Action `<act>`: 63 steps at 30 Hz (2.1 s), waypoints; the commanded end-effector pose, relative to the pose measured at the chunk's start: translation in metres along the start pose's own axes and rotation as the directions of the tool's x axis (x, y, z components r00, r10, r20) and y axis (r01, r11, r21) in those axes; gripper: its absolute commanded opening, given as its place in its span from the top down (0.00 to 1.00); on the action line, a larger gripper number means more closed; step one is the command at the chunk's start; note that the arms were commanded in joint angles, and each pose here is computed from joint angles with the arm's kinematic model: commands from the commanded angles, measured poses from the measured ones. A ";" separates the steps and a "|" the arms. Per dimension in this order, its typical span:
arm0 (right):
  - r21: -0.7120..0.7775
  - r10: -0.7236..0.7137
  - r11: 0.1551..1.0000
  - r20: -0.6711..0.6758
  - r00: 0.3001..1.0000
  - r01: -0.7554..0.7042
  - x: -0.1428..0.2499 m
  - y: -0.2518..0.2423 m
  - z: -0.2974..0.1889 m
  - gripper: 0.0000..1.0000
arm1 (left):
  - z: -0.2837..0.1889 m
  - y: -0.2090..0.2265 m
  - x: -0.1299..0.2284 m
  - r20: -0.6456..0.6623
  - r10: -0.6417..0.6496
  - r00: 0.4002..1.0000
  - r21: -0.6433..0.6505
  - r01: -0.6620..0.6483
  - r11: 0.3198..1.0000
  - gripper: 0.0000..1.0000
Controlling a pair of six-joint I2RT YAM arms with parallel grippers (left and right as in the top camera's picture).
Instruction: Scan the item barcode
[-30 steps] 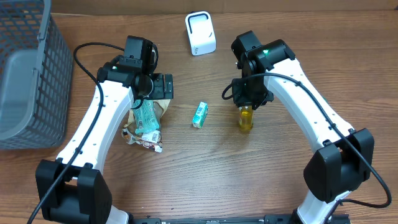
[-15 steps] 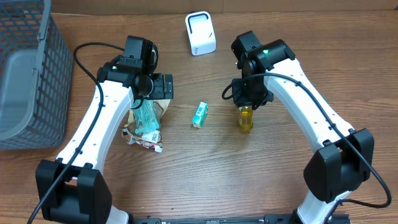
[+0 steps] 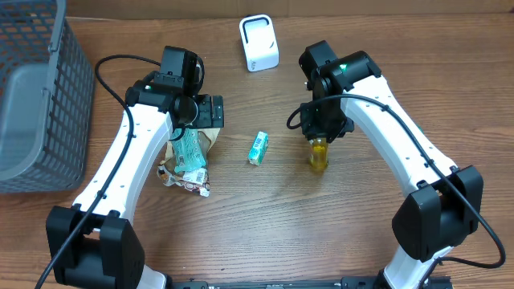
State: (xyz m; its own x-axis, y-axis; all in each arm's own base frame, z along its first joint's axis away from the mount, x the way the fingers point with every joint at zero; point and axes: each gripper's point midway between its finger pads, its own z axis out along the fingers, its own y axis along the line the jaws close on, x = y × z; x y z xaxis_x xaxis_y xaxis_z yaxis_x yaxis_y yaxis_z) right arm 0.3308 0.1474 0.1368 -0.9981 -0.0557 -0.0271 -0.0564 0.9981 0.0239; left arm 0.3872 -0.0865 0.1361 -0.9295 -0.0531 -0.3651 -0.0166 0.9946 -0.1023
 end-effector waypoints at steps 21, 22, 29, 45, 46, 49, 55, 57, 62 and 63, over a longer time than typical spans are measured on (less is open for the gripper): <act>0.014 -0.004 1.000 0.091 0.996 0.003 0.011 -0.013 -0.042 0.81 | -0.004 -0.005 -0.006 0.017 0.021 1.000 0.011 -0.021 1.000 0.00; 0.012 -0.004 1.000 0.098 0.995 0.003 0.010 -0.012 -0.042 0.81 | -0.004 -0.005 -0.006 0.017 0.021 1.000 0.011 -0.021 1.000 0.00; -0.009 0.009 1.000 0.150 0.989 -0.008 -0.003 -0.008 -0.044 0.81 | -0.004 -0.005 -0.006 0.017 0.021 1.000 0.011 -0.021 1.000 0.00; -0.064 0.051 0.998 0.389 0.920 -0.028 0.029 0.000 -0.128 0.82 | -0.004 -0.005 -0.006 0.017 0.021 1.000 0.011 -0.021 1.000 0.00; -0.067 0.048 0.997 0.393 0.918 -0.024 0.032 0.000 -0.130 0.82 | -0.004 -0.005 -0.006 0.017 0.021 1.000 0.011 -0.021 1.000 0.00; -0.070 0.049 0.997 0.399 0.916 -0.023 0.036 -0.002 -0.125 0.82 | -0.004 -0.005 -0.006 0.017 0.021 1.000 0.011 -0.021 1.000 0.00; -0.092 0.057 0.996 0.434 0.899 -0.019 0.031 0.000 -0.082 0.82 | -0.004 -0.005 -0.006 0.017 0.021 1.000 0.011 -0.021 1.000 0.00; -0.096 0.058 0.995 0.436 0.898 -0.017 0.030 0.001 -0.068 0.82 | -0.004 -0.005 -0.006 0.017 0.021 1.000 0.011 -0.021 1.000 0.00; -0.098 0.058 0.995 0.443 0.895 -0.015 0.026 0.003 -0.037 0.82 | -0.004 -0.005 -0.006 0.017 0.021 1.000 0.011 -0.021 1.000 0.00; -0.099 0.056 0.995 0.446 0.893 -0.013 0.025 0.003 -0.034 0.82 | -0.004 -0.005 -0.006 0.017 0.021 1.000 0.011 -0.021 1.000 0.00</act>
State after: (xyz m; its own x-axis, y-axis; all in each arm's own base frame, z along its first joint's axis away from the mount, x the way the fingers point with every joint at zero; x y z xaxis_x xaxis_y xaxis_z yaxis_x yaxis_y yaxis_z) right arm 0.3044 0.1497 0.1624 -0.9060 0.0040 -0.4233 -0.0471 0.9928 0.1102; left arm 0.3872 -0.0865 0.1361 -0.9295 -0.0531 -0.3651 -0.0166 0.9946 -0.1023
